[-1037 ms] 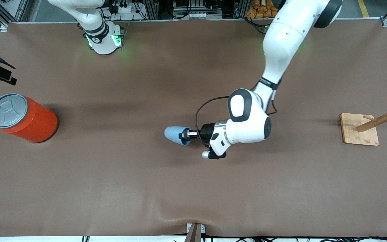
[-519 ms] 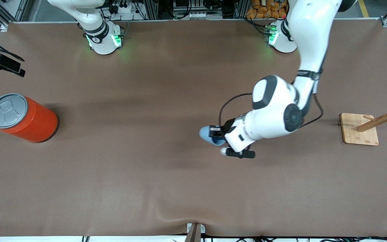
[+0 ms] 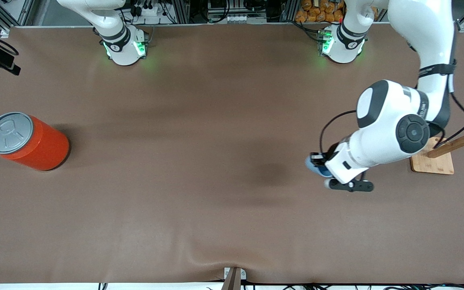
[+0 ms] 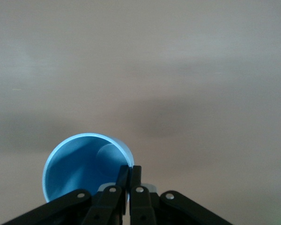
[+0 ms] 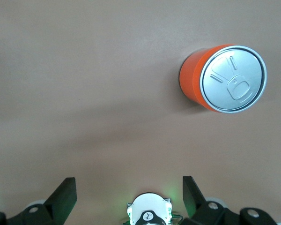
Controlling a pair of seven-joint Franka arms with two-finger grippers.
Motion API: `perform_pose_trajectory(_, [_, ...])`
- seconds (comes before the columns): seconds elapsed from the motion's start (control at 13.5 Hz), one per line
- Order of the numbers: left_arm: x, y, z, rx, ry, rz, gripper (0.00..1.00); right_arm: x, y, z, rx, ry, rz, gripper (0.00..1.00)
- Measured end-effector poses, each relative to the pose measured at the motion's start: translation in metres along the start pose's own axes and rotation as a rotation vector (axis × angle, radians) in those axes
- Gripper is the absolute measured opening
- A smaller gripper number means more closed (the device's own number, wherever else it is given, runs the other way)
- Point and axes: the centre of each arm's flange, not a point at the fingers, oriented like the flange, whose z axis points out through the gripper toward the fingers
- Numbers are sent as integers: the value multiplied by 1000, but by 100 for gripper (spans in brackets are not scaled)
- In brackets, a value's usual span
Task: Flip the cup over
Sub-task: 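Lift the cup with the left gripper and rotate it upright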
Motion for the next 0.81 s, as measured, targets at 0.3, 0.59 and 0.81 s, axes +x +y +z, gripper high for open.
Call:
perform_pose_trajectory(0.3, [-6,-59,18,110,13,-27,4,-3,-5,-3,-1,5,-10,100])
perform_pose_trajectory(0.59, [-13,-149,56,116,45,11,4,-4,-20,-3,-6,6,-37,100])
perform_pose_trajectory(0.81, [-22,-177,85,115,56,4,4,-6,-31,-2,-11,6,-55,100])
